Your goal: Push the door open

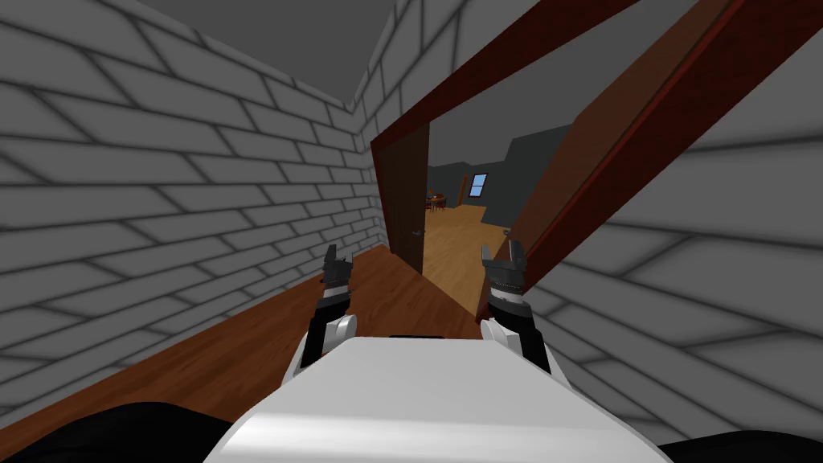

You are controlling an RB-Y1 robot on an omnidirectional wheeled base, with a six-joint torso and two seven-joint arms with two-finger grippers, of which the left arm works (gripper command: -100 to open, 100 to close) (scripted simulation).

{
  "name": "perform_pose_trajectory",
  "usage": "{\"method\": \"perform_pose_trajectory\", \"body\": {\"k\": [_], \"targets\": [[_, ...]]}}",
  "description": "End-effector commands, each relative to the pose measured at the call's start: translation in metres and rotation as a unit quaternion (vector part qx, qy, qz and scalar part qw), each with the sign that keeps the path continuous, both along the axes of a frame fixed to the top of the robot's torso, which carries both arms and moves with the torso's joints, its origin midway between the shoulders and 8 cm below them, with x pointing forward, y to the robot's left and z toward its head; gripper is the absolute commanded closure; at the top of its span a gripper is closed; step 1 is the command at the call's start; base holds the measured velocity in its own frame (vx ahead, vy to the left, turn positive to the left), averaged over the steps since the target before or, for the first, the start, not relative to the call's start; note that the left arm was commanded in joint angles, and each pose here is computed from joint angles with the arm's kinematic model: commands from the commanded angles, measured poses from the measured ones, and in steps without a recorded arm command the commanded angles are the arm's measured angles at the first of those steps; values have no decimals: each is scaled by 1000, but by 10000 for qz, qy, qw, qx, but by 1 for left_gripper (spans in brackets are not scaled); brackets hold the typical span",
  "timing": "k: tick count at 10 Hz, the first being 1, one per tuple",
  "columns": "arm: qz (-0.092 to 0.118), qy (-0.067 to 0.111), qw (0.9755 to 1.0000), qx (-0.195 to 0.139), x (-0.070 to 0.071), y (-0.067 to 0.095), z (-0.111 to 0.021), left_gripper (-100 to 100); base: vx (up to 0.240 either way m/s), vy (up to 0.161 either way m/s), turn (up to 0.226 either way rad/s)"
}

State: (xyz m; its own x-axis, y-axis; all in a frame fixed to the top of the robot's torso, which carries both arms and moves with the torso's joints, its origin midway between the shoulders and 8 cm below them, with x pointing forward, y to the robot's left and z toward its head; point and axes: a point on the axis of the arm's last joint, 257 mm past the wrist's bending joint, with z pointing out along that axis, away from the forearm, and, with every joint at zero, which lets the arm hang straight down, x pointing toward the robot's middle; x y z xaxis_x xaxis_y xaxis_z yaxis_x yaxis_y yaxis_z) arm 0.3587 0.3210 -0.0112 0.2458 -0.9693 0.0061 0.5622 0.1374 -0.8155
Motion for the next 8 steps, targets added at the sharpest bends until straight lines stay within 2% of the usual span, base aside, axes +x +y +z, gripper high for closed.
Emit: {"method": "perform_pose_trajectory", "body": {"k": [1,3,8], "targets": [[-70,56,10000,-3,6,-3,-8,-100,152,4,-33],[-181,151,9997,-14,16,-8,-22,-100,69,27,-112],[-368,322,9988,-41,34,-17,-48,-100,65,29,-54]]}}
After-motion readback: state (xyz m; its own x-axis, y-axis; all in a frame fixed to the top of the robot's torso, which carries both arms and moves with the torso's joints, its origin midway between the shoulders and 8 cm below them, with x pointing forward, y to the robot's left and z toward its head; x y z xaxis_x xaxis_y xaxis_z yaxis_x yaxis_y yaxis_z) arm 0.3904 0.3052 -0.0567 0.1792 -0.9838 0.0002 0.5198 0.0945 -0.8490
